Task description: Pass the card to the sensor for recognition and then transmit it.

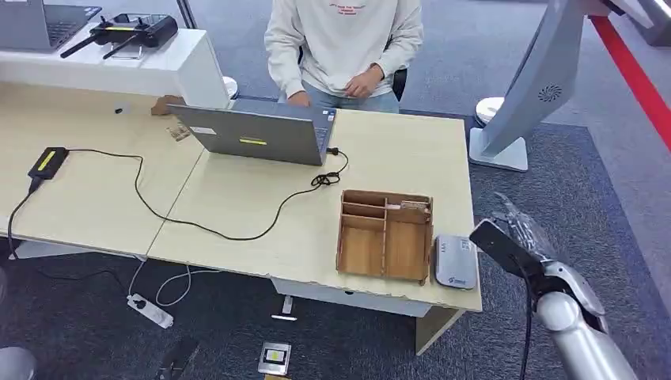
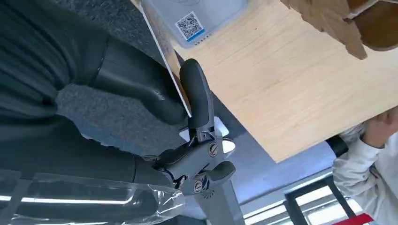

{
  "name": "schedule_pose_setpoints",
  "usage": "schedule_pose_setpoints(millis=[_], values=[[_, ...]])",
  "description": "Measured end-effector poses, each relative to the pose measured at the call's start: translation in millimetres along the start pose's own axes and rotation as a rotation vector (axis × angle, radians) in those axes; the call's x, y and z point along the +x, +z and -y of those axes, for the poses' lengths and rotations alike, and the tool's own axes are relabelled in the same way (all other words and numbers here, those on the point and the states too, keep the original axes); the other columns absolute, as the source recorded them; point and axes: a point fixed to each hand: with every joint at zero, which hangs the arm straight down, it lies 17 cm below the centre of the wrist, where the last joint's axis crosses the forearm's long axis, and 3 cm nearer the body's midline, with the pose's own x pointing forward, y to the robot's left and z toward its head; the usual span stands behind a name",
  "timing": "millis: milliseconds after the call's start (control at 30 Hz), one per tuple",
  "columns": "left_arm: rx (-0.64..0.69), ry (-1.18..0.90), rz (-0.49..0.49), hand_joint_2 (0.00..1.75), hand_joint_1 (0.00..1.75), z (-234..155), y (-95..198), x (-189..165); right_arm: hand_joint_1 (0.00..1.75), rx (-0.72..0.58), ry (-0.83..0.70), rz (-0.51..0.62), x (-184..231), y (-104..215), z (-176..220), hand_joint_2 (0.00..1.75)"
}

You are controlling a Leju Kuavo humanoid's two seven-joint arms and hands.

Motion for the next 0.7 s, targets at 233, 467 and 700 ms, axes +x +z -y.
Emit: schedule_pose_setpoints(millis=[233,467,700], values=[[0.003,-0.026,0.018,1.75,0.00,-1.3,-0.3,1.5,1.75,0.009,0.019,-0.020,-8.6,4.7,-6.5,1.75],[0.002,-0.062,0.034,1.75,0.00,-1.3,-0.3,3.2,1.75,0.015,0.053,-0.016,-8.6,4.8,-7.6,1.75],[-0.006,-0.095,0.050,1.75,0.00,0.1,0.0,4.8,1.75,0.013,0.078,-0.009,-6.4,-0.1,-3.4,1.75]])
